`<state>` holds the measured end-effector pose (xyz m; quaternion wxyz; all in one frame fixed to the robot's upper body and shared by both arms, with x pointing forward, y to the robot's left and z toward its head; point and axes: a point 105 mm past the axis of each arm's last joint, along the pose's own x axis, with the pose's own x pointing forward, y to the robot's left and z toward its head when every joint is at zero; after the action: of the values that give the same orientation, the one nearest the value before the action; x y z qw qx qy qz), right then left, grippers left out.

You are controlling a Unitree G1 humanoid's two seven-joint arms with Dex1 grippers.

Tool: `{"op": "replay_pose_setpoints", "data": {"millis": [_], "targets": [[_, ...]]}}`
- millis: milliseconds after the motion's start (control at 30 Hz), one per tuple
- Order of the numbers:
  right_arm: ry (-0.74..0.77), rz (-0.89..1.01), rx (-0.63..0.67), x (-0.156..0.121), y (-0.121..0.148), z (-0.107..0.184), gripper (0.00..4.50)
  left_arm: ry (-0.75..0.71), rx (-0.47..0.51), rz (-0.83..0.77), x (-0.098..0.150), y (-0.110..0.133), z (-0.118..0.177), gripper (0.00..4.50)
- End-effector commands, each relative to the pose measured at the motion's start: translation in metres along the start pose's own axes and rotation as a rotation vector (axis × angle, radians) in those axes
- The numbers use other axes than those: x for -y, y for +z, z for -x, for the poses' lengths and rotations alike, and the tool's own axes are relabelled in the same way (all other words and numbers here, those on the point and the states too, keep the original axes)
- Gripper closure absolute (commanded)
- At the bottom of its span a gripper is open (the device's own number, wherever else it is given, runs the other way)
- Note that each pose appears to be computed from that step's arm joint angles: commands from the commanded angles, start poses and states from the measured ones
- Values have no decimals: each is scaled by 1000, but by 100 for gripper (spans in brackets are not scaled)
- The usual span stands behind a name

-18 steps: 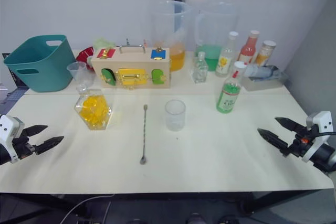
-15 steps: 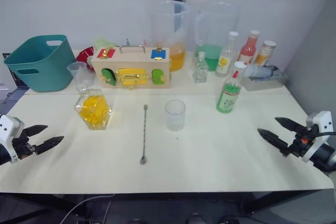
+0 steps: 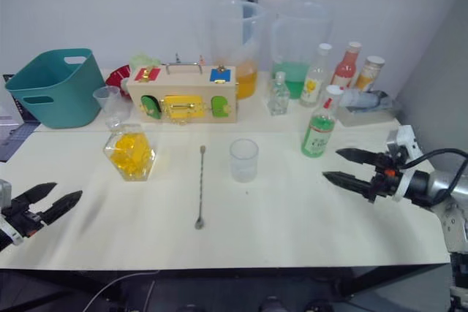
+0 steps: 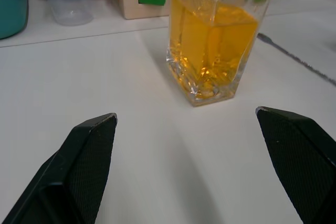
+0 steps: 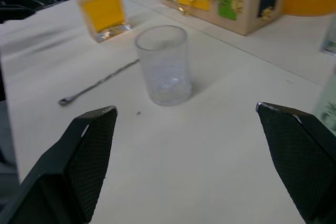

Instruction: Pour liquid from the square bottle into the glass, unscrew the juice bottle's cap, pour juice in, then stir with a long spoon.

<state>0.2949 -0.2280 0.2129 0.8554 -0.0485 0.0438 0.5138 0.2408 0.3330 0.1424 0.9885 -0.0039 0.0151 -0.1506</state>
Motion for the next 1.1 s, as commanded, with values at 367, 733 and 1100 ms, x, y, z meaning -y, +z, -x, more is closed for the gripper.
{"op": "replay_pose_setpoints", "data": {"millis": [367,733,1100], "targets": [[262,77,47,-42,41,-35,0,182,165,-21,61,-5,-14,2],[208,68,54,-58,31,-28,0,194,184,-53,60,10,-82,2],[136,56,56,-61,23,-21,0,205,177,-50,48,16,-118,2]]}}
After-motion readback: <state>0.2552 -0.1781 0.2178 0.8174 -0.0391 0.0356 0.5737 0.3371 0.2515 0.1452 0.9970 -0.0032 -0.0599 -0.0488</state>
